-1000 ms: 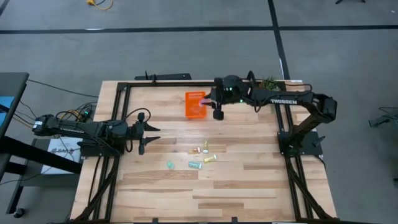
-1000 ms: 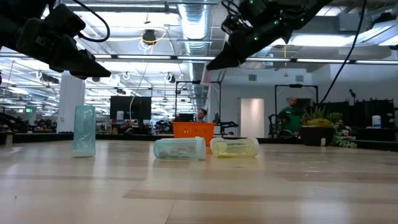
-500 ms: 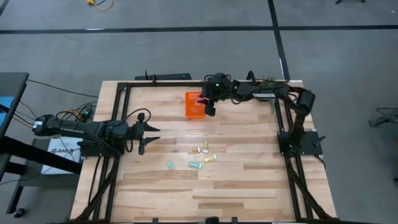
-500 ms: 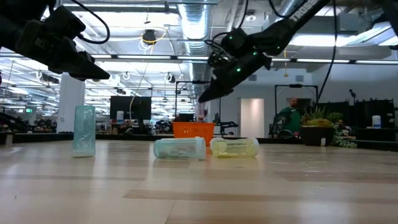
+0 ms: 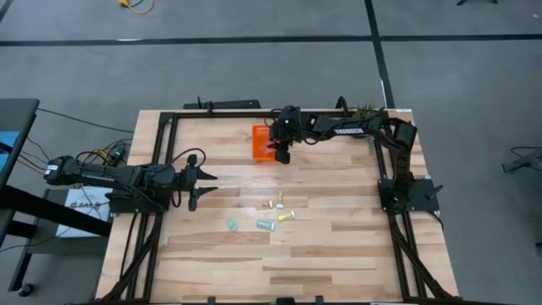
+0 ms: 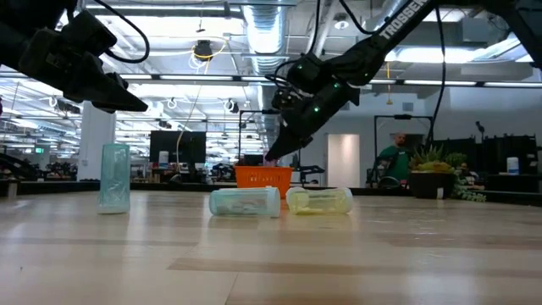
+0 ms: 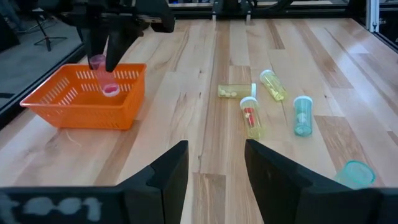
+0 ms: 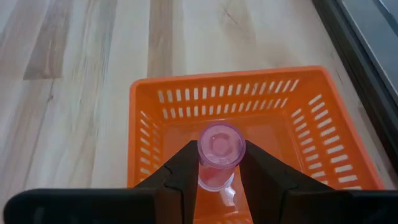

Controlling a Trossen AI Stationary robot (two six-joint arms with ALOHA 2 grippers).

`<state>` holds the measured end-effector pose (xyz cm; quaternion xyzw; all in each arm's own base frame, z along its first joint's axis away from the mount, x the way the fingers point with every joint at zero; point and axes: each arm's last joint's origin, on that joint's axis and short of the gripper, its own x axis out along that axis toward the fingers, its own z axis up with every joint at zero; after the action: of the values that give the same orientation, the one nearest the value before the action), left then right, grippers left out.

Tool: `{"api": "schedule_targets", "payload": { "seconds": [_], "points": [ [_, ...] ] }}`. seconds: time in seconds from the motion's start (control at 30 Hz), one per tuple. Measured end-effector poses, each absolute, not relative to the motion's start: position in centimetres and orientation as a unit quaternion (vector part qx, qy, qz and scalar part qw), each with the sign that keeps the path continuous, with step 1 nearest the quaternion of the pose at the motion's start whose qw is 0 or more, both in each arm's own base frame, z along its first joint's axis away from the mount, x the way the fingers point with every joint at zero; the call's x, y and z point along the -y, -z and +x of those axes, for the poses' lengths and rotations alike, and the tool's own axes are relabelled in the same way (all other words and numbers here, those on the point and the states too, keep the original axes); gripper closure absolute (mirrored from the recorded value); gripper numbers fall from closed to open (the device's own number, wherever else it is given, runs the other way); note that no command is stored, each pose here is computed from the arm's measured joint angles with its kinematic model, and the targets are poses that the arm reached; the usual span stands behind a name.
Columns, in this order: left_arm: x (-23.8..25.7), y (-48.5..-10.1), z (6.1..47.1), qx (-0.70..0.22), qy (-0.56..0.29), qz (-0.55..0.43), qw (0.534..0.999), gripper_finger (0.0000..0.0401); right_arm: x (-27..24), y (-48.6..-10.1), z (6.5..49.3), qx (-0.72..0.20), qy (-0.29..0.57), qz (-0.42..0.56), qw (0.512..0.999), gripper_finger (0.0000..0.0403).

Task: Pick and place pill bottles into a basket
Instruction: Put the pink pill bottle into the orange bin

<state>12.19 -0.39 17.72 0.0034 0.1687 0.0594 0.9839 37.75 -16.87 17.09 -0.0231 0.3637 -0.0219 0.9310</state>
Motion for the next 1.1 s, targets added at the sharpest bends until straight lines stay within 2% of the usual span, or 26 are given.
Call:
{"api": "schedule_targets", "payload": {
  "seconds": [1.1],
  "points": [
    [0.39,-17.70,12.18,-0.170,-0.060,0.002,0.984,0.0252,16.68,-16.84,37.58,-0.377,0.026,0.002,0.926,0.0293]
  ]
}}
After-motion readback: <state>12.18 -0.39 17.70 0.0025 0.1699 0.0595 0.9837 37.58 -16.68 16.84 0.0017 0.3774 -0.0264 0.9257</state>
